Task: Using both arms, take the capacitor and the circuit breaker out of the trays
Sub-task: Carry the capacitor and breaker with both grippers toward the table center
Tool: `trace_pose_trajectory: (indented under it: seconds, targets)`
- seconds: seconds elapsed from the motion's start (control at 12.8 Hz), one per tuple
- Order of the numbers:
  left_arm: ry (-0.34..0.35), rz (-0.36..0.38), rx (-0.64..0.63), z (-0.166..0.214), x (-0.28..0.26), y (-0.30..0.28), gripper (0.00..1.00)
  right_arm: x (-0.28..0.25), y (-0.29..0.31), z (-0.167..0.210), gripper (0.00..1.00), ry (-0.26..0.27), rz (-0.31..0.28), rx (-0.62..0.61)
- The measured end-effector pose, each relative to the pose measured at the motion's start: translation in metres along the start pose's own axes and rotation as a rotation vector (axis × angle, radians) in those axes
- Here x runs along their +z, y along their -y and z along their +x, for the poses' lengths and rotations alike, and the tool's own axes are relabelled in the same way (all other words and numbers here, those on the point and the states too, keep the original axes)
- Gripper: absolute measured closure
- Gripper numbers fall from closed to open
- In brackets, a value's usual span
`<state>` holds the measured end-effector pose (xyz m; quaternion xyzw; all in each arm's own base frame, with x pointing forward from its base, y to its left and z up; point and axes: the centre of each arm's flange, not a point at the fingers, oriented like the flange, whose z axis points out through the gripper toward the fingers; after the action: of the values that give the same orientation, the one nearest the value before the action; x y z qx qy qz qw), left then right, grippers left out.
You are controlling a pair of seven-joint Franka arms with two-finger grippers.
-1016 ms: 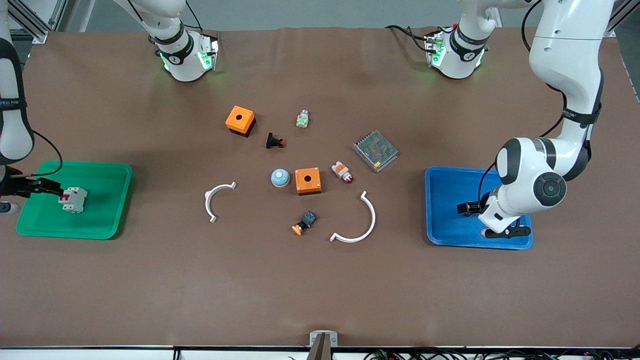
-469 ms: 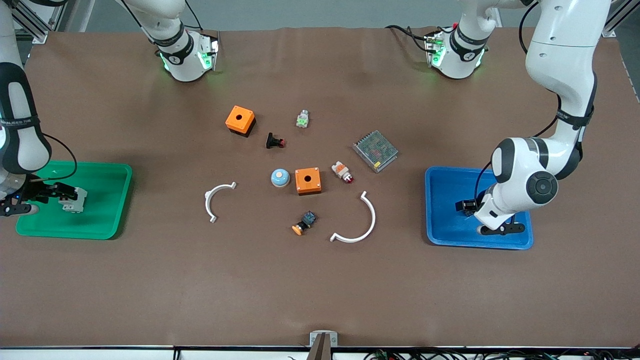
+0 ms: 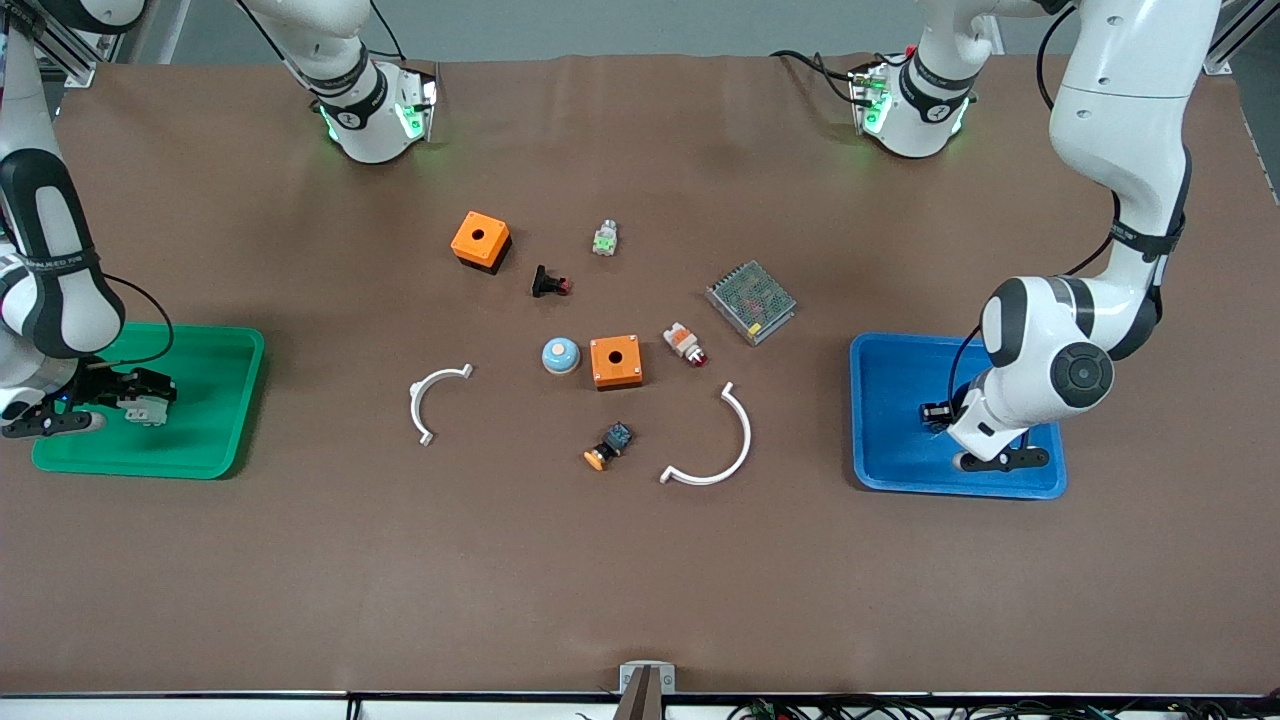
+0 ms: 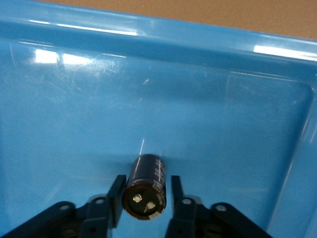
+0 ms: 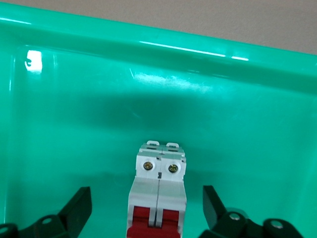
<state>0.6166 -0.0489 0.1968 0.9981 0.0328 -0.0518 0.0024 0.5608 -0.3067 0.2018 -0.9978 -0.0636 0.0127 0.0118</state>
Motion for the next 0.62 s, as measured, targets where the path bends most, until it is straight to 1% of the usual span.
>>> trace_pose_trajectory:
  seconds: [0.08,0.16,0.23,0.31,0.39,0.55,0.62]
  targets:
    - [-0.003,0.0,0.0,0.0,0.0,0.0,0.64,0.0,0.0,0.0,0.19,0.001,0.0,-0.008]
    - [-0.007,-0.001,0.0,0.001,-0.001,0.0,0.64,0.0,0.0,0.0,0.32,0.001,0.001,-0.019]
    - [-0.012,-0.001,0.0,0.002,-0.001,0.0,0.65,0.0,-0.001,0.0,0.42,0.0,0.0,-0.023]
    - [-0.016,-0.002,0.0,0.002,-0.002,0.0,0.65,-0.001,-0.001,0.001,0.56,-0.003,-0.002,-0.026]
    - [-0.018,-0.002,0.0,0.003,-0.003,-0.001,0.65,-0.005,-0.002,0.003,0.6,-0.008,-0.004,-0.029]
    - [-0.033,-0.004,0.005,0.006,-0.009,-0.005,0.65,-0.03,-0.002,0.019,0.6,0.003,0.015,-0.049]
    - [-0.048,-0.006,0.008,0.009,-0.017,-0.015,0.65,-0.056,0.003,0.035,0.6,0.02,0.036,-0.071]
